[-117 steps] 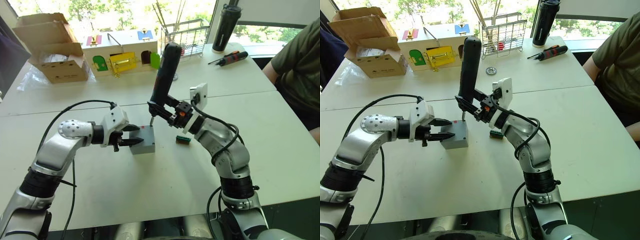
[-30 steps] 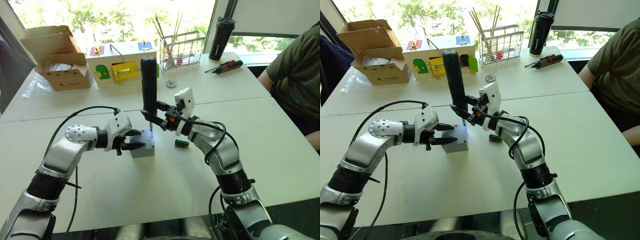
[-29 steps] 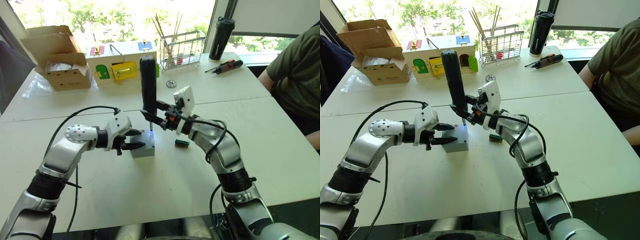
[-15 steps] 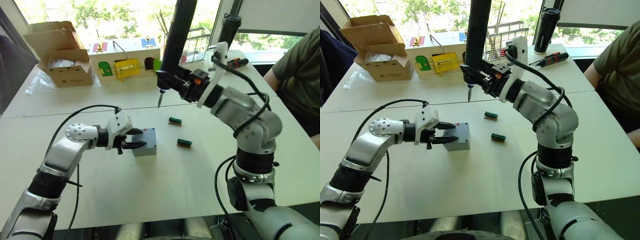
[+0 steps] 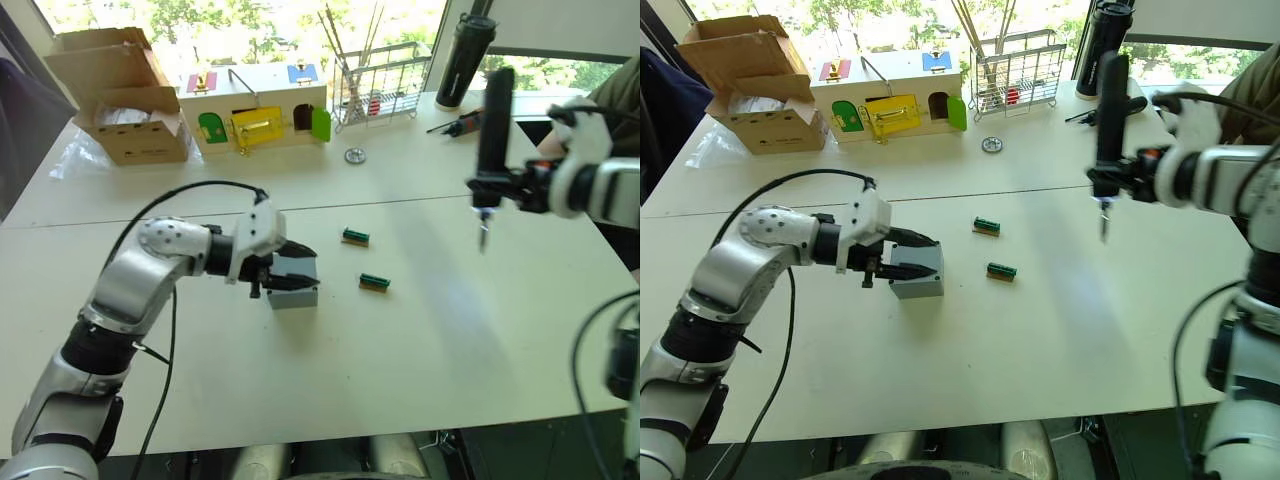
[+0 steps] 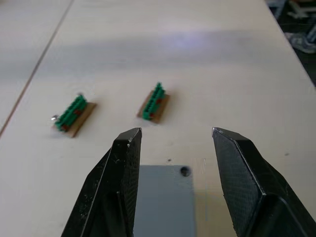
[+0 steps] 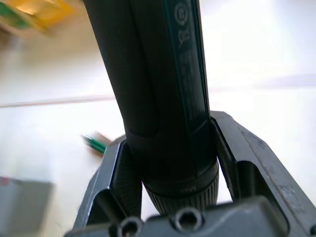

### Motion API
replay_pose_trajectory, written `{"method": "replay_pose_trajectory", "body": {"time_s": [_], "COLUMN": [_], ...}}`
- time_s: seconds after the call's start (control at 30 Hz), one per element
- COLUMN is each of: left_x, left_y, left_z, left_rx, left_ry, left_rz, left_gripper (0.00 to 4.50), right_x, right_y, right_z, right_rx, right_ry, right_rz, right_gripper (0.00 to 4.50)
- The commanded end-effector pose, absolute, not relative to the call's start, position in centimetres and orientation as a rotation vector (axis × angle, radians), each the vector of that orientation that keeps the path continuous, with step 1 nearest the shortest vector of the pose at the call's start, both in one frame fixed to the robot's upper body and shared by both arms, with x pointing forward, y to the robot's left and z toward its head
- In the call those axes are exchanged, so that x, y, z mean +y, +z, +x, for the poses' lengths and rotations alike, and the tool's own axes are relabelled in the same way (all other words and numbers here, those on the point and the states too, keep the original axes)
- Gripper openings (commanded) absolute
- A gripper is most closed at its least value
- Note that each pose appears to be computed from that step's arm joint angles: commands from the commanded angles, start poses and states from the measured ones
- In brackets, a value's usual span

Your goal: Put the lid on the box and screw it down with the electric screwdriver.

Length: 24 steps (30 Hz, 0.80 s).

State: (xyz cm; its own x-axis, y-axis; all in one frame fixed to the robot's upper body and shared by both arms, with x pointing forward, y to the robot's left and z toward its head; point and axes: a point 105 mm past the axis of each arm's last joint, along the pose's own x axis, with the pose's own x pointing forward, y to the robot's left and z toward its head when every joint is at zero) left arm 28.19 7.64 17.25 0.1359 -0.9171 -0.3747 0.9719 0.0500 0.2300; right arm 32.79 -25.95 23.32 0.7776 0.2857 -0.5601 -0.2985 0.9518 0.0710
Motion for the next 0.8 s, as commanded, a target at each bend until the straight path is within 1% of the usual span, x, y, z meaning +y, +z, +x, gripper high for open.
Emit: {"method": "replay_pose_trajectory", "body": {"time_s": [0.03, 0.17, 0.3, 0.57, 0.8], "left_x": [6.4, 5.8, 5.7, 5.6, 5.7], "left_y": [18.1, 17.6, 17.3, 16.7, 16.3], "left_z": [27.0, 25.8, 25.3, 25.1, 24.9], "left_rx": [0.069, 0.068, 0.074, 0.086, 0.101], "left_ry": [-1.507, -1.546, -1.545, -1.505, -1.465], "left_rz": [0.532, 0.539, 0.528, 0.511, 0.487], "left_gripper": [2.30, 2.30, 2.30, 2.30, 2.30], "right_x": [-27.1, -28.7, -29.3, -29.3, -29.5], "right_y": [21.8, 19.6, 17.9, 16.2, 14.9], "right_z": [31.0, 30.3, 30.4, 31.2, 31.8], "right_rx": [0.763, 0.926, 1.027, 1.132, 1.199], "right_ry": [0.345, 0.317, 0.293, 0.323, 0.336], "right_rz": [0.040, 0.125, 0.166, 0.174, 0.118], "right_gripper": [1.75, 1.75, 1.75, 1.75, 1.75]}}
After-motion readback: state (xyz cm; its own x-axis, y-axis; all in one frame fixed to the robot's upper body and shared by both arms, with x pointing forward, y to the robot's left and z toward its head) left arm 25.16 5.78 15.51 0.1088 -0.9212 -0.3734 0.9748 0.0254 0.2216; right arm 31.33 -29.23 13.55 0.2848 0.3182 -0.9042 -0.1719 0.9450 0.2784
